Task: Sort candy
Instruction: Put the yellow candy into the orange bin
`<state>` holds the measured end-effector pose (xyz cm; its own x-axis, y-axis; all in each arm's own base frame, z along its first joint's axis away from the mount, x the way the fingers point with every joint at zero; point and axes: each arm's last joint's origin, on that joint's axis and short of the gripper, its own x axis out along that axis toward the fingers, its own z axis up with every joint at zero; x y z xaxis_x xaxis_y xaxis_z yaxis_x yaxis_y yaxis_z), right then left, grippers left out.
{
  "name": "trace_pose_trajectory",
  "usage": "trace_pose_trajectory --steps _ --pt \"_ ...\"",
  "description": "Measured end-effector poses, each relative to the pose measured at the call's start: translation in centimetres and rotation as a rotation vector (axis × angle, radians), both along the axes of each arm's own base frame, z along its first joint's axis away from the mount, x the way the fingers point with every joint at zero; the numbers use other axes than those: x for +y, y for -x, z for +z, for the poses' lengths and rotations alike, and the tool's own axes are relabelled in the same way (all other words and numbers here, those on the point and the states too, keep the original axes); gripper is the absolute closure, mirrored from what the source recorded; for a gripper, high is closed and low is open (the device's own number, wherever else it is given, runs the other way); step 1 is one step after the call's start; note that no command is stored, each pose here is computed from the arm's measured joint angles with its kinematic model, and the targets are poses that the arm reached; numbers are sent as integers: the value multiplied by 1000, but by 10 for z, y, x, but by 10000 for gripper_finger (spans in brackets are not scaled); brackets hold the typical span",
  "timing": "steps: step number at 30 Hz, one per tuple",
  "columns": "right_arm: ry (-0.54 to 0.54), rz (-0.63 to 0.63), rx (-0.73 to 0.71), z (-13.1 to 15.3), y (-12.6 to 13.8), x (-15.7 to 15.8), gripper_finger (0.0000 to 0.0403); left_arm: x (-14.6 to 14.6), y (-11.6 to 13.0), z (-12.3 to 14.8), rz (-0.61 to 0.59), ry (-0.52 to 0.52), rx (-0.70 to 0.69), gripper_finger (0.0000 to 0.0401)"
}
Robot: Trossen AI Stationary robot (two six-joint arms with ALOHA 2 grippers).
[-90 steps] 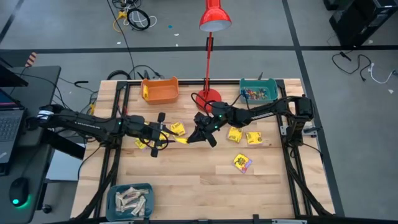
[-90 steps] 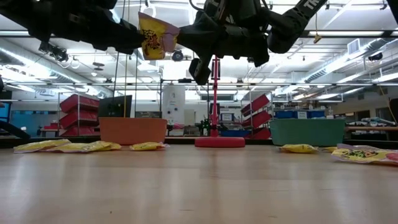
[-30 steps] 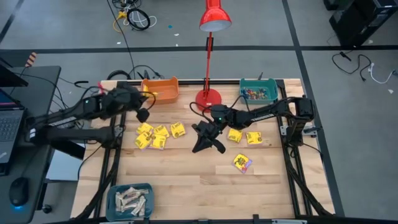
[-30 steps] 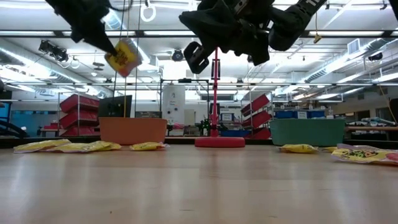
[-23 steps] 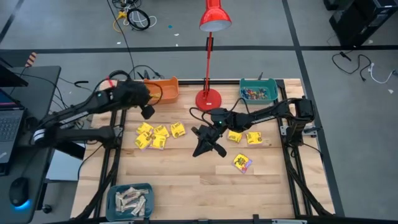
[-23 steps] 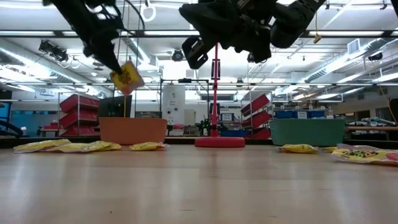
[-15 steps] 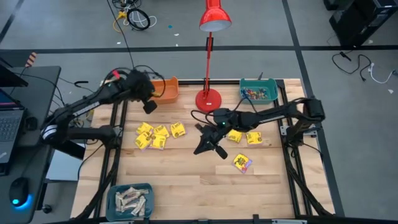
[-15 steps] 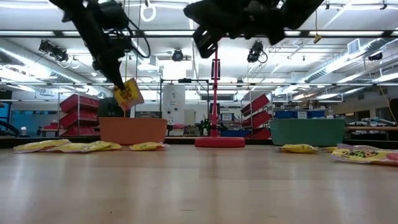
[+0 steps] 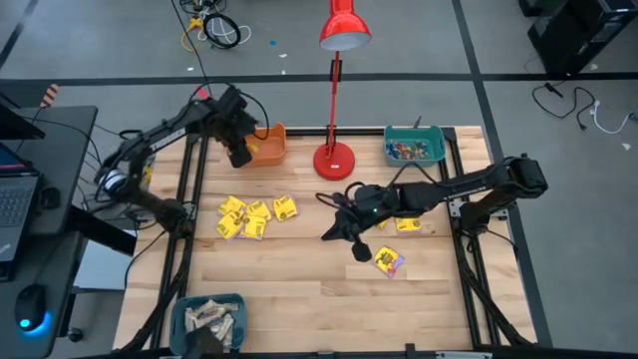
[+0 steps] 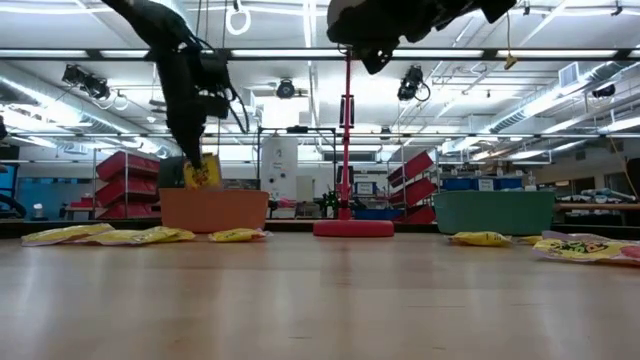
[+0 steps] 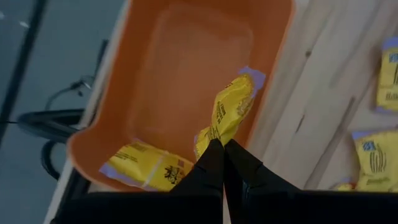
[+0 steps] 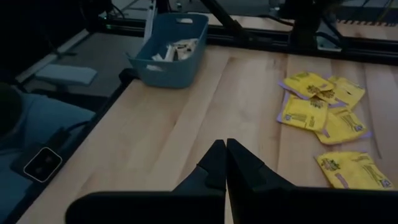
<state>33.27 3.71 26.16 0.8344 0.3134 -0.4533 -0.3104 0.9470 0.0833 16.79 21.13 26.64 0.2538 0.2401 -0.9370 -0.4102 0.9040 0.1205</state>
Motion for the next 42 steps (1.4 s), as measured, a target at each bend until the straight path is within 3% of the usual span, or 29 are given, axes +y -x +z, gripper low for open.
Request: trace_pose_trajectory --steps 7,17,33,42 --pt "18 -17 17 -3 0 5 403 17 -1 -19 20 76 55 401" --pt "18 -17 17 -3 0 5 403 19 0 -21 17 78 59 399" --pt "17 -19 18 -3 0 5 403 21 -3 -20 33 71 18 316" --pt "48 -74 16 -3 0 3 403 17 -1 -11 29 31 -11 309"
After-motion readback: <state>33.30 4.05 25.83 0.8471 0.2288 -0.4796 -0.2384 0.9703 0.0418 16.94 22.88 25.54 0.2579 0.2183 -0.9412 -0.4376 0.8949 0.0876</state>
